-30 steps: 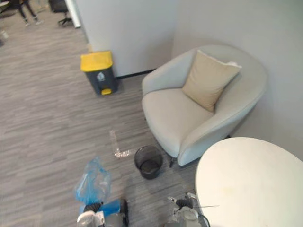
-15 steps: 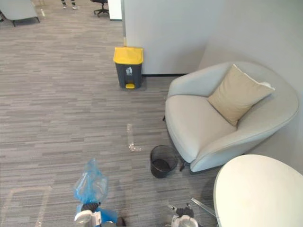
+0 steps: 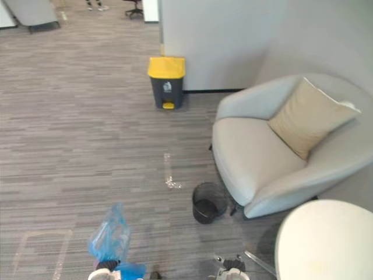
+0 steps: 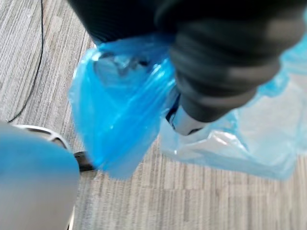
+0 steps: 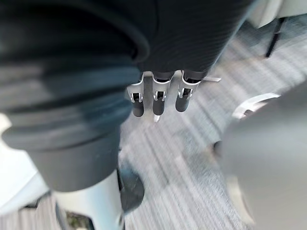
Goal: Gather rubbish on tea table into small bin, then transfer packed bag to large trash can.
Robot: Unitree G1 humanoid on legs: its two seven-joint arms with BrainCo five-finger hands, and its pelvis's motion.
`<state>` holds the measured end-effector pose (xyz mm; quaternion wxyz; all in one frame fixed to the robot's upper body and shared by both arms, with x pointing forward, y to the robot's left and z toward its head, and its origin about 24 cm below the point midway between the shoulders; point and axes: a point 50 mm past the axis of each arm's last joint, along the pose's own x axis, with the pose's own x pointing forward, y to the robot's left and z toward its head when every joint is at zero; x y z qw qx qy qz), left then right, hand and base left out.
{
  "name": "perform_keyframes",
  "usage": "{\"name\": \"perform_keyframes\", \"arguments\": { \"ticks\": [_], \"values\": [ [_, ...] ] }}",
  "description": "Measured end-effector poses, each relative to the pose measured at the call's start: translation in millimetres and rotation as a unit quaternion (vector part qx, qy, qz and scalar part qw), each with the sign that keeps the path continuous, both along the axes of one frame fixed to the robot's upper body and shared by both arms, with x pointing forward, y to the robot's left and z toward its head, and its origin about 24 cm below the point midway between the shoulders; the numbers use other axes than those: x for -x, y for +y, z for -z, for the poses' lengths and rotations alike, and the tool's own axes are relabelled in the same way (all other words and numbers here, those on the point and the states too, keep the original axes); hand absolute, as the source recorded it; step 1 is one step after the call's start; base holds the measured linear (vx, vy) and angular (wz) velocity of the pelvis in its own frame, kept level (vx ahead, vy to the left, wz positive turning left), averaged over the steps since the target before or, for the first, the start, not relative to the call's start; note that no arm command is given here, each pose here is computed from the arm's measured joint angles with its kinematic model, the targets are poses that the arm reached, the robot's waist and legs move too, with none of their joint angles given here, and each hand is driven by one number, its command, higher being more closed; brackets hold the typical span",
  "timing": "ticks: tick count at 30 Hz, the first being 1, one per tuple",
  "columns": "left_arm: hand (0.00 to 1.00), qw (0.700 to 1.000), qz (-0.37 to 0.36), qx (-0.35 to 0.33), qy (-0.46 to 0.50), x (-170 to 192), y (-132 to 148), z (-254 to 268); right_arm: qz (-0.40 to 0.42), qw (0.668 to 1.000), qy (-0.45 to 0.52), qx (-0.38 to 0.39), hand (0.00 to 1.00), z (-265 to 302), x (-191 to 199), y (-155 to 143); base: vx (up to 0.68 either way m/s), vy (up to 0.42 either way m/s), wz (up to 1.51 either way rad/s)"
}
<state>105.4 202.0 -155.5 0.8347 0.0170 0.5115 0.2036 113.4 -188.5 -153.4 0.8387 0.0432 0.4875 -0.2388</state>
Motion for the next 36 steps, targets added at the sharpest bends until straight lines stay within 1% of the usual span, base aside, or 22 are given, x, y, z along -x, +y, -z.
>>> {"name": "perform_keyframes", "arguments": {
  "ticks": [7,10,11,12,14,15,17,18,20,21,24,29,31,36],
  "values": [
    [1.0,1.0,-0.015,0.006,-0.001,0,-1,0,0.02,1.0,0.0,-0.002,0.0,0,1,-1,0.4,-0.043,0.83],
    [1.0,0.999,-0.018,0.031,-0.001,-3,-19,2,0.025,1.0,-0.006,0.009,0.0,-2,-4,-11,0.72,-0.105,0.78],
    [1.0,0.999,-0.018,0.041,-0.016,-12,-26,0,0.016,1.0,-0.01,0.006,0.0,-3,-9,-7,0.5,-0.065,0.57],
    [1.0,0.999,-0.018,0.041,-0.017,-12,-27,0,0.012,1.0,-0.012,0.006,0.0,-4,-12,-6,0.7,-0.044,0.47],
    [1.0,0.998,-0.016,0.039,-0.04,-21,-25,-5,0.002,1.0,-0.023,-0.015,0.0,-6,-24,10,0.51,0.01,-0.02],
    [1.0,0.998,-0.015,0.04,-0.043,-22,-25,-5,0.002,1.0,-0.026,-0.017,0.0,-6,-27,12,0.41,0.056,-0.18],
    [1.0,0.997,-0.011,0.038,-0.058,-29,-25,-9,-0.004,0.999,-0.048,-0.017,0.0,-13,-45,14,0.41,0.119,-0.3],
    [1.0,0.997,-0.011,0.038,-0.06,-30,-24,-10,-0.004,0.999,-0.05,-0.018,0.0,-13,-46,15,0.39,0.167,-0.44],
    [1.0,0.997,-0.011,0.041,-0.062,-30,-27,-9,-0.005,0.999,-0.049,-0.015,0.0,-13,-44,14,0.36,0.179,-0.42],
    [1.0,0.997,-0.012,0.031,-0.067,-35,-20,-12,-0.02,0.999,-0.04,-0.016,0.0,-11,-42,16,0.36,0.189,-0.24],
    [1.0,0.997,-0.009,0.032,-0.07,-41,-20,-13,-0.009,0.999,-0.043,-0.02,0.0,-12,-45,17,0.3,0.181,-0.46],
    [1.0,0.998,-0.003,0.036,-0.053,-34,-23,-9,-0.015,0.999,-0.036,-0.014,0.0,-10,-37,14,0.21,0.159,-0.89],
    [1.0,0.998,0.002,0.037,-0.048,-34,-26,-8,-0.009,1.0,-0.018,-0.014,0.0,-5,-23,12,0.19,0.049,-0.23],
    [1.0,0.999,0.007,0.039,-0.035,-31,-31,-5,-0.004,1.0,-0.029,-0.004,0.0,-8,-26,8,0.27,-0.038,0.04]
  ]
}}
